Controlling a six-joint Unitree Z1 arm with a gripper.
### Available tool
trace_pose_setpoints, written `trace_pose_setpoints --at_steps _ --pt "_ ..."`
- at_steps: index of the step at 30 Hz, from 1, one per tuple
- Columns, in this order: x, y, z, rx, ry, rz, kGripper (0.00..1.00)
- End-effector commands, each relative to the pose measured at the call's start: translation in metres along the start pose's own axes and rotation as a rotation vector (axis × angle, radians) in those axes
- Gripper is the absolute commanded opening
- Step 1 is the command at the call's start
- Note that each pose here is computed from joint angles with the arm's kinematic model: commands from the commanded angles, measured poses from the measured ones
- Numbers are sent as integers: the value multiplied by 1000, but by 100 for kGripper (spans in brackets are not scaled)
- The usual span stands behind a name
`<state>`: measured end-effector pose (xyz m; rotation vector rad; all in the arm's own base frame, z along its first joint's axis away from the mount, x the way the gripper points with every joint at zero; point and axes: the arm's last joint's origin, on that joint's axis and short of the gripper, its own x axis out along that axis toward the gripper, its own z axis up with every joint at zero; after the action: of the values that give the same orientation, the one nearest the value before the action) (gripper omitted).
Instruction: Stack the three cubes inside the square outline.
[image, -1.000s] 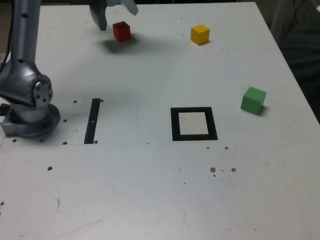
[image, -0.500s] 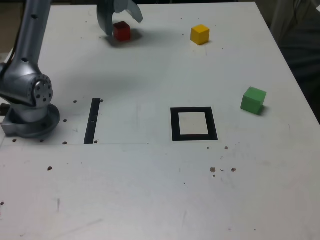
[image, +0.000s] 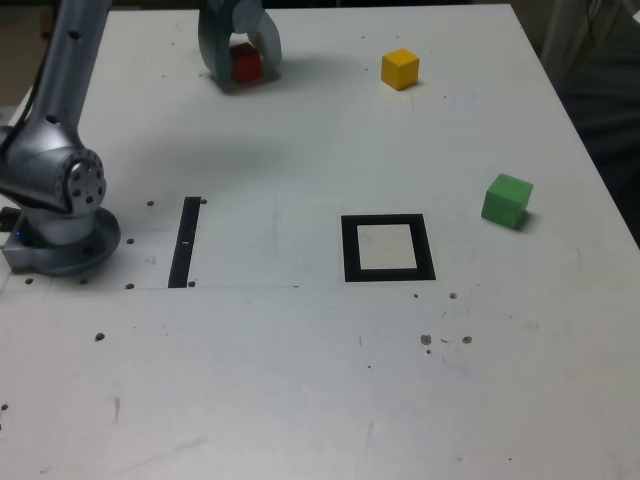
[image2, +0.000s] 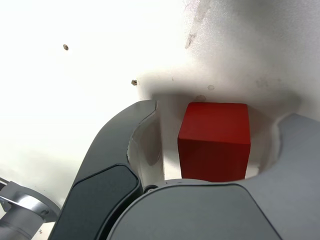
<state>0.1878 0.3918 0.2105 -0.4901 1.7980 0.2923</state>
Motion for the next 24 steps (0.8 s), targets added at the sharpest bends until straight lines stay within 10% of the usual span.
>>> trace_pose_setpoints --at_steps 1,24 --pt "1 2 0 0 -3 -9 32" --pt "-18 -19 -13 56 -47 2 26"
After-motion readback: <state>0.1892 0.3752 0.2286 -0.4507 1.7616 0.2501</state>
